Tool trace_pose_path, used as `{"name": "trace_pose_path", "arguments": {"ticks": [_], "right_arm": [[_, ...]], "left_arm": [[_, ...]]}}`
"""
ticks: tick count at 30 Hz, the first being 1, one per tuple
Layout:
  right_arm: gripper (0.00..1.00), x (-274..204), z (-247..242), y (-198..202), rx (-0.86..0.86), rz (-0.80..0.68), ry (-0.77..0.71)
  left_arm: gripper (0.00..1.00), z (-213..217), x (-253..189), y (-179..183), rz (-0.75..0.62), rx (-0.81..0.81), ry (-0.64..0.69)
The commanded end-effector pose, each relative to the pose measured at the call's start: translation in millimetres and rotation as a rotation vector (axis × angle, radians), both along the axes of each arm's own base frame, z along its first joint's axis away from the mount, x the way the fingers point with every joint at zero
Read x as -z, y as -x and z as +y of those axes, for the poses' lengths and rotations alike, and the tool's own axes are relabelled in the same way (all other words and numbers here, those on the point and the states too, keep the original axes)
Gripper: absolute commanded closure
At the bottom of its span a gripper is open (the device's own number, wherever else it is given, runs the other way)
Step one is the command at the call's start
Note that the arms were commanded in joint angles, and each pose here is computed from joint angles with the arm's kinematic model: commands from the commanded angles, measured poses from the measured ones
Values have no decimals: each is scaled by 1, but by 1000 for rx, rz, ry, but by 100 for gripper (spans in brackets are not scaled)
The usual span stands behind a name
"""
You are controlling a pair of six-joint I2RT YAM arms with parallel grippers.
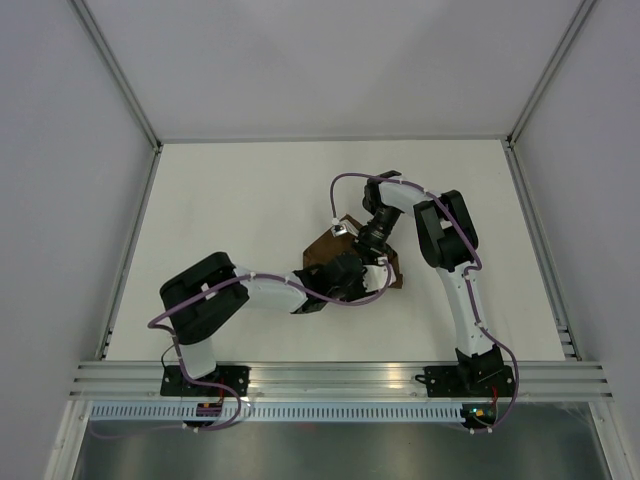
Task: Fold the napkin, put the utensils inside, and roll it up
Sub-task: Roll the napkin with the utensil
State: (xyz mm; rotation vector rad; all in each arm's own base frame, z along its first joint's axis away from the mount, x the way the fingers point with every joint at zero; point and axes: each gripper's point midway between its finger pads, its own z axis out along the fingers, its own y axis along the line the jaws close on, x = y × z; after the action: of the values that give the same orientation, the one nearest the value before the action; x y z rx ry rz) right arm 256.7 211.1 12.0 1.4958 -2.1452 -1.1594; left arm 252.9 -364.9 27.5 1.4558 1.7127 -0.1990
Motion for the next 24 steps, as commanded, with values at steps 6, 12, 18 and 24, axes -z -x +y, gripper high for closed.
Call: {"name": "trace_pose_path", "arguments": {"ticks": [6, 12, 18, 24], "right_arm": [[84, 47, -13, -9, -81, -66, 47], [74, 33, -5, -14, -34, -81, -8], [53, 1, 4, -25, 34, -150, -101], [47, -47, 3, -56, 200, -242, -206]], "left_arm": [[64, -12, 22, 1, 86, 45, 3], [91, -8, 39, 9, 204, 64, 5], [98, 3, 54, 22, 359, 100, 17], [98, 8, 63, 32, 463, 131, 30]]}}
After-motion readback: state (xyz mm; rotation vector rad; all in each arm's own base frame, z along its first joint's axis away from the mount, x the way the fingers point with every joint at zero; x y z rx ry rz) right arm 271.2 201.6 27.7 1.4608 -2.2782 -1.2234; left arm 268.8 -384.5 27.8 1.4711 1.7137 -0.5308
